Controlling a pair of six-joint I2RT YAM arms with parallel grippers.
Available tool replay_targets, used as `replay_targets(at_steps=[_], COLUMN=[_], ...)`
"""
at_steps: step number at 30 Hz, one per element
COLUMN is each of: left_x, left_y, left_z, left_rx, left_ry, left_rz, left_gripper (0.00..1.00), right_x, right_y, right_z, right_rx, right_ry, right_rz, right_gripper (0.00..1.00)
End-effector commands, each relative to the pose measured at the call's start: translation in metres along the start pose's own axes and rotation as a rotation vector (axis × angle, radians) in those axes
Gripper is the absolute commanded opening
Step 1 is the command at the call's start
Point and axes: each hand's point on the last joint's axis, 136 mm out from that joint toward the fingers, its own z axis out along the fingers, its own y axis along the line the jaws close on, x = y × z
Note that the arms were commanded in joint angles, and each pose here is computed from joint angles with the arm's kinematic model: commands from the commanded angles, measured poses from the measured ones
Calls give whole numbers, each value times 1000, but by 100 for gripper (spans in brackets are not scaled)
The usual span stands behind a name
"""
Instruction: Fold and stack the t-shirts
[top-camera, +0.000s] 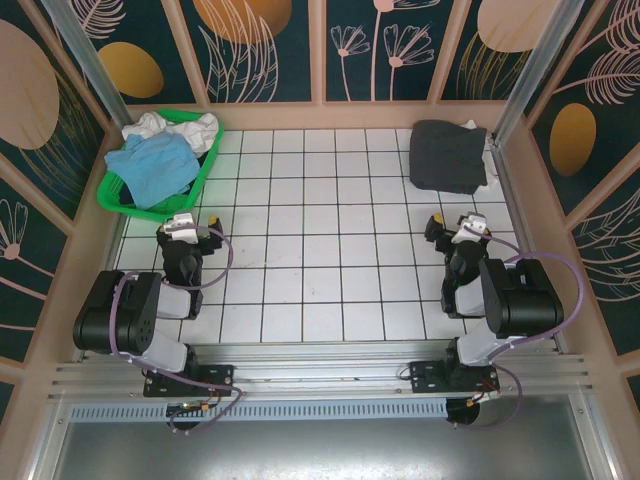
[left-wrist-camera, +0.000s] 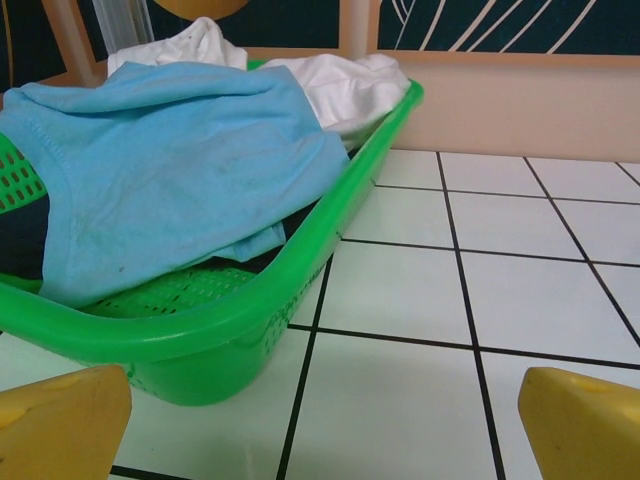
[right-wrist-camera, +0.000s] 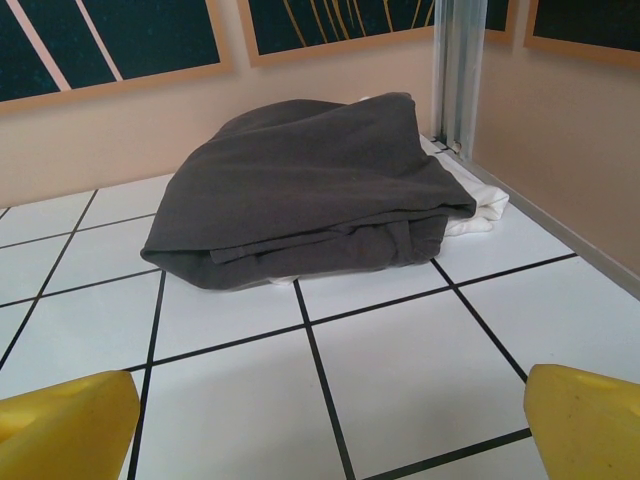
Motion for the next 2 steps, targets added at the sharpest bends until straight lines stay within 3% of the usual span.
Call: replay_targets(at_steps=[1, 2], left_x=[-17, -16], left_y=[-1, 0], left_z=[3, 2], left_rx=[9, 8], left_ry=[-59, -59], left_rz=[-13, -12], left_gripper=[99, 99], right_x=[-13, -12], right_y=[3, 3], right_z=[4, 4], right_rx=[-11, -11], right_ry=[-39, -38], right_rz=[10, 11], right_gripper=[99, 99])
